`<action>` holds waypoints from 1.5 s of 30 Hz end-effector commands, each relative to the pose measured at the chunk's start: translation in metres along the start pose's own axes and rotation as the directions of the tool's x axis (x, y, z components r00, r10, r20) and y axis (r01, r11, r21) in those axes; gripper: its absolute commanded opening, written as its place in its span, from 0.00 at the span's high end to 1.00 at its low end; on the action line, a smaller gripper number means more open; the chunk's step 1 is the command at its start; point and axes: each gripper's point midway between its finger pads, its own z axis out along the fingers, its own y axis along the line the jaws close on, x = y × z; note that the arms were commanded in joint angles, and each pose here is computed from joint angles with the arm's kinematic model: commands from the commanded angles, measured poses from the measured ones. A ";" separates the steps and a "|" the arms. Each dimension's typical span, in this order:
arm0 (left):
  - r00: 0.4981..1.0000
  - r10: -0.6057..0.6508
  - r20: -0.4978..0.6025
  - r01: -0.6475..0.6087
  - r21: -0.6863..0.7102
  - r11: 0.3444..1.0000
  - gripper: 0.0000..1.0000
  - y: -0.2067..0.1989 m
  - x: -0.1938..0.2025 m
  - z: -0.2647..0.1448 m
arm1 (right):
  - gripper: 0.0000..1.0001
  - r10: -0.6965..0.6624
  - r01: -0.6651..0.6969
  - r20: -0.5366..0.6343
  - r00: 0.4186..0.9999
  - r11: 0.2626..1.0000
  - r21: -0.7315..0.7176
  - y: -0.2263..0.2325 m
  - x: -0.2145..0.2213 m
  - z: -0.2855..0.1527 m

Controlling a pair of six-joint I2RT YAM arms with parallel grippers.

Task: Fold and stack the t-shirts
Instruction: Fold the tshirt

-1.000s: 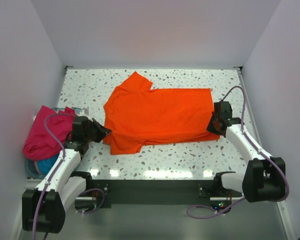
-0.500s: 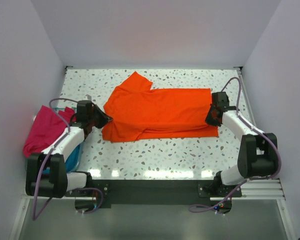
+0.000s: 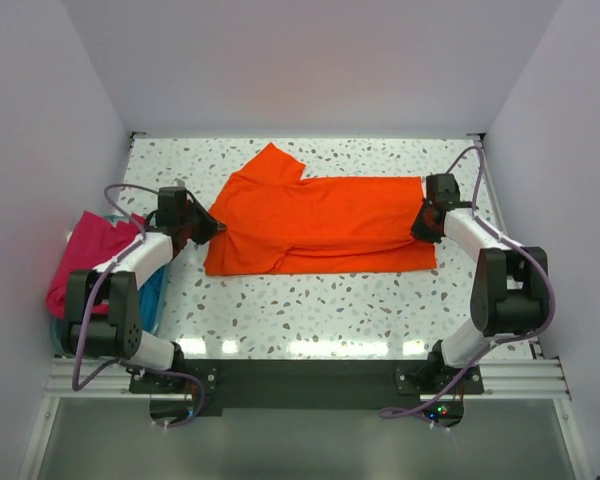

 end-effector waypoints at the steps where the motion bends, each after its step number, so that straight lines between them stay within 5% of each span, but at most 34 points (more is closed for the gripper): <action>1: 0.998 0.023 0.066 -0.027 0.059 0.998 1.00 -0.022 -0.028 0.003 | 0.80 0.020 -0.018 0.071 0.997 0.999 -0.032 0.012 -0.031 -0.002; 4: 0.995 0.033 0.093 -0.040 0.076 0.996 0.94 -0.028 -0.041 0.008 | 0.64 0.016 -0.013 0.086 0.996 0.999 -0.042 0.018 -0.041 -0.005; 8: 0.995 0.046 0.090 -0.055 0.100 0.993 0.47 -0.036 -0.051 0.011 | 0.50 0.004 0.008 0.117 0.993 0.995 -0.100 0.033 -0.059 -0.025; 11: 0.993 0.061 0.099 -0.068 0.062 0.996 0.37 -0.031 -0.053 0.005 | 0.46 -0.031 0.055 0.157 0.987 0.986 -0.157 0.051 -0.056 -0.048; 15: 0.990 0.051 0.135 -0.039 -0.088 0.995 0.37 -0.001 -0.049 -0.012 | 0.49 -0.169 0.211 0.197 0.966 0.954 -0.212 0.097 -0.014 -0.072; 24: 0.982 0.026 0.185 0.015 -0.217 0.976 0.51 0.059 0.000 -0.048 | 0.51 -0.428 0.504 0.265 0.864 0.730 -0.461 0.236 0.111 -0.110; 30: 0.986 0.036 0.166 0.006 -0.244 0.970 0.55 0.079 0.020 -0.051 | 0.52 -0.601 0.690 0.342 0.722 0.592 -0.416 0.298 0.181 -0.117; 35: 0.988 0.046 0.148 -0.009 -0.240 0.971 0.56 0.083 0.025 -0.046 | 0.51 -0.657 0.737 0.339 0.673 0.561 -0.376 0.315 0.205 -0.100; 45: 0.989 0.054 0.135 -0.021 -0.233 0.972 0.56 0.081 0.022 -0.034 | 0.51 -0.666 0.740 0.328 0.670 0.559 -0.375 0.330 0.216 -0.085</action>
